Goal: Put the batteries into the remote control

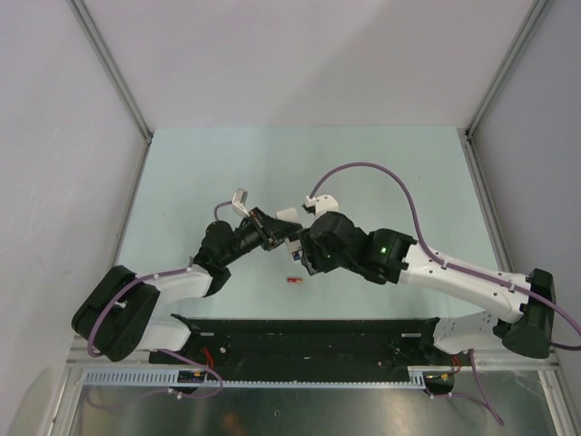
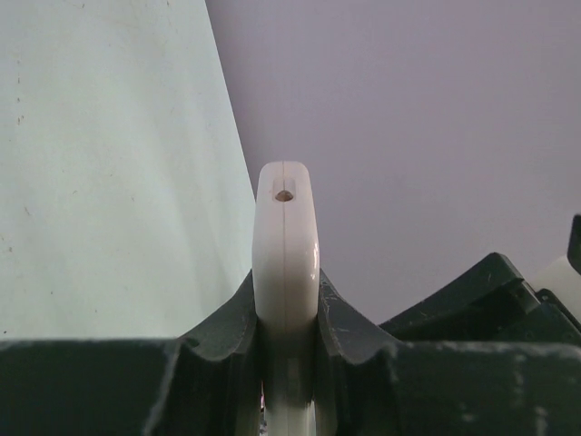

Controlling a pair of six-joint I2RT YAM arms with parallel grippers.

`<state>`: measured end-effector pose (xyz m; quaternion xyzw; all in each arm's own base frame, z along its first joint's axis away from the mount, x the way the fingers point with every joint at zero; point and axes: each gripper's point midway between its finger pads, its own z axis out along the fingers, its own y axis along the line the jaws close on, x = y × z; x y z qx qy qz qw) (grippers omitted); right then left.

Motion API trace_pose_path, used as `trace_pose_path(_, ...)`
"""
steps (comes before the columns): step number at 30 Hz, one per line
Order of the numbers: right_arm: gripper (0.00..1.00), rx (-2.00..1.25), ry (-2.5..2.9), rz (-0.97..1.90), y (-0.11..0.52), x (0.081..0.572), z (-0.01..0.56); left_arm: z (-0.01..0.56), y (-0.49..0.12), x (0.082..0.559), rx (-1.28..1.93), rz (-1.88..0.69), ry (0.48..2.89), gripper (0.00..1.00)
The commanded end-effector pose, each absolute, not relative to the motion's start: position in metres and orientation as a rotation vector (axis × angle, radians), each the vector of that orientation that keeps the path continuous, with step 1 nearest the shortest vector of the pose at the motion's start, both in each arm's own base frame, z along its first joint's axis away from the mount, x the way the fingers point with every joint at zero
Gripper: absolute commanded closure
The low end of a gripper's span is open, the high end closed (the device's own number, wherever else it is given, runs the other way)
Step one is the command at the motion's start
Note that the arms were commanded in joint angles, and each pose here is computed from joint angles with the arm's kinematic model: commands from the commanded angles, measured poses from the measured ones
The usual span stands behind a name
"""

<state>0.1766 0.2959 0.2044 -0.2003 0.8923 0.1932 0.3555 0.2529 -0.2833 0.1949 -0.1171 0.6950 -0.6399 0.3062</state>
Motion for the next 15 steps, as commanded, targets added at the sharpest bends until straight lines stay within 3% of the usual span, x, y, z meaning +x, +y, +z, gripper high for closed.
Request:
trace_pose_path(1,0.64,-0.482,2.256,0.525,0.311,0.182,0.225,0.223,-0.289,0.261,-0.285,-1.730,1.744,1.00)
trace_pose_path(15,0.64,-0.531,2.270,0.472,0.318,0.185,0.212,0.225,-0.294,0.255,-0.264,-1.774,1.756,1.00)
